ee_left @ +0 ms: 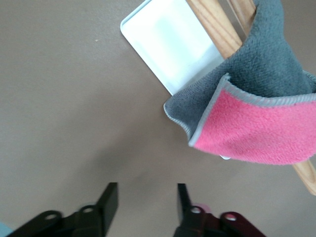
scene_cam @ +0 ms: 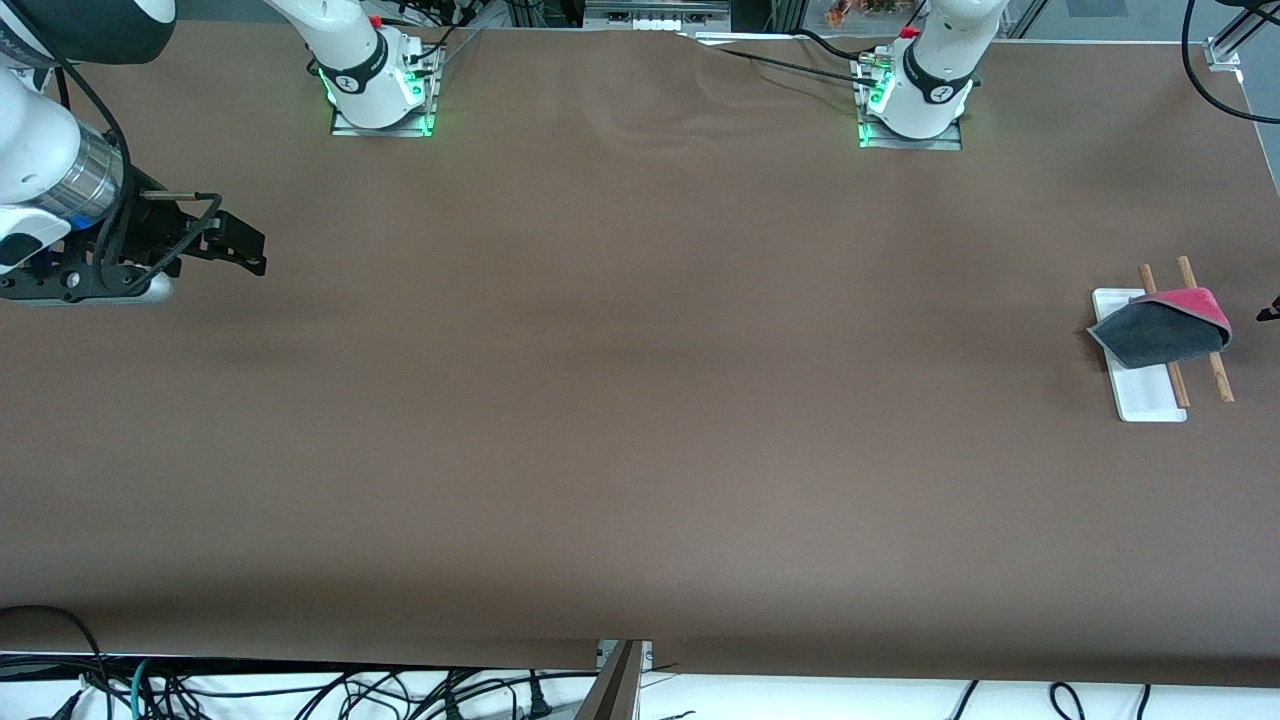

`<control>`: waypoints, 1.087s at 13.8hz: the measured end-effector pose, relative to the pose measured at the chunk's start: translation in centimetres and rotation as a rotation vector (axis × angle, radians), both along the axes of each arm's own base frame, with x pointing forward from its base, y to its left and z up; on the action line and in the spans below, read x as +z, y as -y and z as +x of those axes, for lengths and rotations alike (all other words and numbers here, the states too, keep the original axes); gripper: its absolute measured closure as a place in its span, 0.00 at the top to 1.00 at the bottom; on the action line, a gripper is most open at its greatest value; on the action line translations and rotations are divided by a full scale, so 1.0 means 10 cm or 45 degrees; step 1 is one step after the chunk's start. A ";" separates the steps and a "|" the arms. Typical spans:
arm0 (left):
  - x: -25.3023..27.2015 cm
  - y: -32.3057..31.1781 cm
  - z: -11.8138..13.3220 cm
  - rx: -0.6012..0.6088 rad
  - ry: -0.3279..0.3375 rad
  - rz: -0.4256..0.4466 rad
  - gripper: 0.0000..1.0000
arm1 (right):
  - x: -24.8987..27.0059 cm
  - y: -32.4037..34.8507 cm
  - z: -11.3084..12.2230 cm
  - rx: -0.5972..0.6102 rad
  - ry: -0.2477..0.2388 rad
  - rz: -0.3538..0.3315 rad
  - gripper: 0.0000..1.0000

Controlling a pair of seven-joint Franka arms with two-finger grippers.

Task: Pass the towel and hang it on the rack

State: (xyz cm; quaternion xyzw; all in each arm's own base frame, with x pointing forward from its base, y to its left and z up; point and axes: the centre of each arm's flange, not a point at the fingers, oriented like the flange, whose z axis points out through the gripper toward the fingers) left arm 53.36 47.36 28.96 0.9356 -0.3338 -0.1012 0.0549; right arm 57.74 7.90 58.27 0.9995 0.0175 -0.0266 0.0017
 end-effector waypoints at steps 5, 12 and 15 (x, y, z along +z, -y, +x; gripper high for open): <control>0.83 0.29 0.22 -0.035 0.045 0.054 1.00 | -0.03 0.00 0.00 0.003 -0.018 -0.002 1.00; 2.12 2.10 0.59 0.233 -0.062 0.066 1.00 | -0.03 -0.01 -0.01 0.005 -0.023 -0.003 1.00; 2.36 2.96 0.80 0.333 -0.018 0.077 1.00 | -0.03 -0.01 -0.01 0.005 -0.024 -0.003 1.00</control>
